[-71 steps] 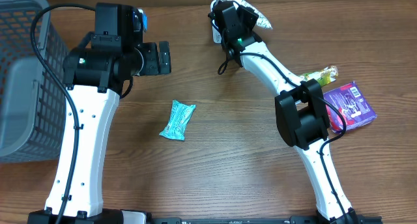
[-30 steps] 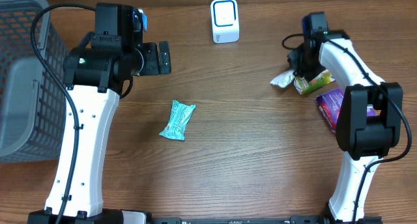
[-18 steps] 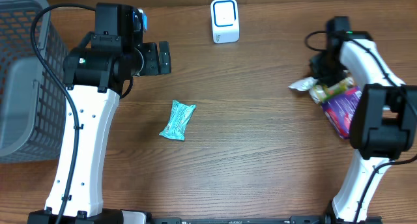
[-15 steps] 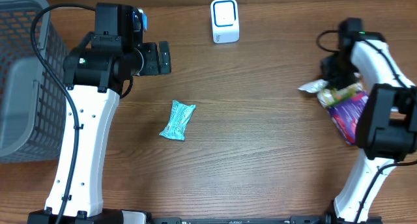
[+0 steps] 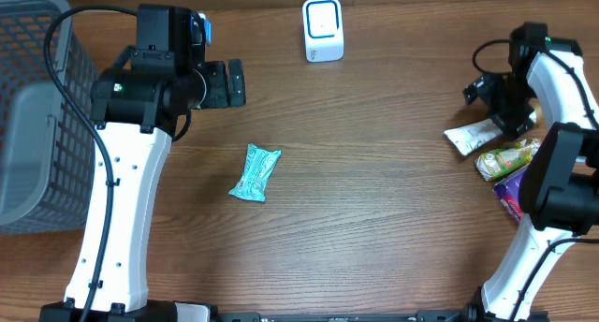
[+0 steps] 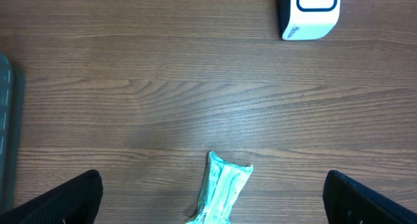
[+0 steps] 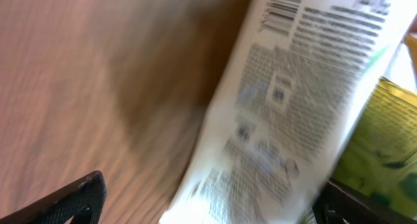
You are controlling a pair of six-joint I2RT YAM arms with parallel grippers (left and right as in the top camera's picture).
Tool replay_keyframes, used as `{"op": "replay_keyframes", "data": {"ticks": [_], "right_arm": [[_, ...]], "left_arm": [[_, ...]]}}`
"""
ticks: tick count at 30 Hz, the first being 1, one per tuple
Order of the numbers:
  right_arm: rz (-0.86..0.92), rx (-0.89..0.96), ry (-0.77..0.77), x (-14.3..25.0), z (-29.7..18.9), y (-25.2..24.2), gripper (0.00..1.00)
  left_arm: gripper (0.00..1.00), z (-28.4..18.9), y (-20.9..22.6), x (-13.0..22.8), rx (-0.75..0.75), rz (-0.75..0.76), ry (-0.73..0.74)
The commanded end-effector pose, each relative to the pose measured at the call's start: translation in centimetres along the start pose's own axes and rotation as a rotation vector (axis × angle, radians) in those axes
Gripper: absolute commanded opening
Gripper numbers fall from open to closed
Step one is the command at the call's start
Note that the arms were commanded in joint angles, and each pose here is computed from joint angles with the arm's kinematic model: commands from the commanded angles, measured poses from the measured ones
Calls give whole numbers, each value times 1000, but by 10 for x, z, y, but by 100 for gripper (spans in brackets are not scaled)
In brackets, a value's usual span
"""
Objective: Scan the item barcode
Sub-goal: 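Carry the white tube right and set it near the purple pack, then move the right gripper to the light green packet and grasp it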
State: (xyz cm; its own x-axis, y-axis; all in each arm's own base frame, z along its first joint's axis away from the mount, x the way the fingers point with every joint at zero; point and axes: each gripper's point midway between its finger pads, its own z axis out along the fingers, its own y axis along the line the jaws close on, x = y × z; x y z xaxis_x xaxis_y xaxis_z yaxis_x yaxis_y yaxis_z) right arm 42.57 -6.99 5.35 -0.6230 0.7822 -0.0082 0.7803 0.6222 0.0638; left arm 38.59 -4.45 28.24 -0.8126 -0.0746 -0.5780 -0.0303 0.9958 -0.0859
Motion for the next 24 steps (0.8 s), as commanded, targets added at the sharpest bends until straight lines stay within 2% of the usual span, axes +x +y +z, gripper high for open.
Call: {"op": "replay_keyframes", "data": {"ticks": [1,5,8,14,24], "right_arm": [[-166,-154,-155,3,-86,40,100],[-328,-305,-121,44,-114,81,100],[-413,-368,-46,83,-112,108,100],[-554,-448,150,183,-79,157,100],[-665,-484,267,311,-12,198,100]], "left_arm": [[100,5,1,2,-8,23,13],[100,5,1,2,-8,23,13],[100,5,1,2,-8,23,13],[100,5,1,2,-8,23,12],[100,5,1,2,-8,23,13]]}}
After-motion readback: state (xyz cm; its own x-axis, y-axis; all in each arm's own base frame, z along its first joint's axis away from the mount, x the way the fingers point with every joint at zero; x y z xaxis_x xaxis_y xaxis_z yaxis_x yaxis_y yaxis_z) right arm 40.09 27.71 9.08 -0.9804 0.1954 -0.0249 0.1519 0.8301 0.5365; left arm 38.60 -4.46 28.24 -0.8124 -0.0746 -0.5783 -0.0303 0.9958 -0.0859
